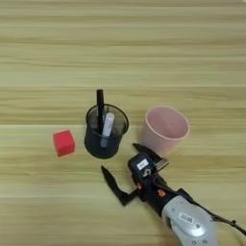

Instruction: Move the objects on the table

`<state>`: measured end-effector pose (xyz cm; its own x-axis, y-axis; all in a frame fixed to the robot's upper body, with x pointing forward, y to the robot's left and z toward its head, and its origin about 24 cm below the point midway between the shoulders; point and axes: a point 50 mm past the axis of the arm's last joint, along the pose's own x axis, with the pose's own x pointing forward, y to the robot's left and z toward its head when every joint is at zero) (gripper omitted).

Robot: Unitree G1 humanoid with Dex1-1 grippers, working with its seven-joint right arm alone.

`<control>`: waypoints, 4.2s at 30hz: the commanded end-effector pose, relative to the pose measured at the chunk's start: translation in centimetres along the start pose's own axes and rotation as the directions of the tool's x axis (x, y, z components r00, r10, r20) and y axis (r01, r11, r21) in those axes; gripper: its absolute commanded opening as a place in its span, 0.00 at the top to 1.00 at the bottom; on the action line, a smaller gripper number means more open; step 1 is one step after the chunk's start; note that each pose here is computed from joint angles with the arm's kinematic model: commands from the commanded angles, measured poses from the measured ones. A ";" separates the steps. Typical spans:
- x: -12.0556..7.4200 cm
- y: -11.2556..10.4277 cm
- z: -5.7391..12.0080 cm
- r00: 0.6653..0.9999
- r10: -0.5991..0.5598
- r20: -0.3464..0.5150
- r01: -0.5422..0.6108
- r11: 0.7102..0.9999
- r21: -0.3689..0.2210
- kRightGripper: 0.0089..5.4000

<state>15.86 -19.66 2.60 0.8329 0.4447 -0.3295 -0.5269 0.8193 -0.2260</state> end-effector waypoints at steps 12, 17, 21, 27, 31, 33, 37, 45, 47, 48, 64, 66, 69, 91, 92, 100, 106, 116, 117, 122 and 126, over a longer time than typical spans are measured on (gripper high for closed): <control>-0.5 2.6 2.4 0.994 0.087 0.067 -0.086 0.996 -0.026 0.00; -0.5 3.2 2.6 0.991 0.110 0.078 -0.110 0.994 -0.014 0.00; -0.3 4.3 3.1 0.983 0.155 0.097 -0.156 0.988 0.003 0.00; 0.1 5.7 3.4 0.973 0.202 0.110 -0.206 0.978 0.025 0.00; 0.8 6.8 3.9 0.962 0.239 0.132 -0.244 0.969 0.025 0.00; 1.4 6.9 3.9 0.962 0.238 0.135 -0.242 0.970 0.015 0.00; 2.0 6.7 3.8 0.966 0.221 0.134 -0.226 0.974 0.022 0.00; 2.7 6.5 3.4 0.978 0.174 0.113 -0.176 0.984 0.006 0.00; 2.8 6.3 3.4 0.981 0.162 0.109 -0.164 0.986 0.009 0.00; 2.9 6.3 3.4 0.981 0.159 0.109 -0.161 0.987 0.012 0.00; 5.4 5.4 2.2 0.996 0.058 0.071 -0.066 0.991 0.118 0.00; 5.7 5.3 2.1 0.996 0.053 0.070 -0.062 0.990 0.130 0.00; 5.9 5.3 2.2 0.996 0.052 0.076 -0.062 0.988 0.138 0.00; 9.0 6.2 2.6 0.993 0.073 0.089 -0.089 0.978 0.190 0.00; 9.1 6.3 2.6 0.993 0.073 0.090 -0.089 0.978 0.191 0.00; 9.8 6.2 2.5 0.994 0.061 0.089 -0.078 0.975 0.206 0.00; 10.0 6.2 2.2 0.995 0.053 0.086 -0.071 0.972 0.222 0.00; 10.1 6.3 1.9 0.995 0.057 0.087 -0.075 0.970 0.230 0.23; 10.1 6.3 1.9 0.995 0.057 0.087 -0.075 0.970 0.230 0.23; 10.0 6.3 1.8 0.995 0.058 0.086 -0.077 0.970 0.231 0.38; 10.0 6.4 1.8 0.995 0.059 0.086 -0.077 0.970 0.231 0.46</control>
<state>21.27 -9.11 0.02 0.8129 0.5348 -0.2306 -0.5475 0.8368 0.0104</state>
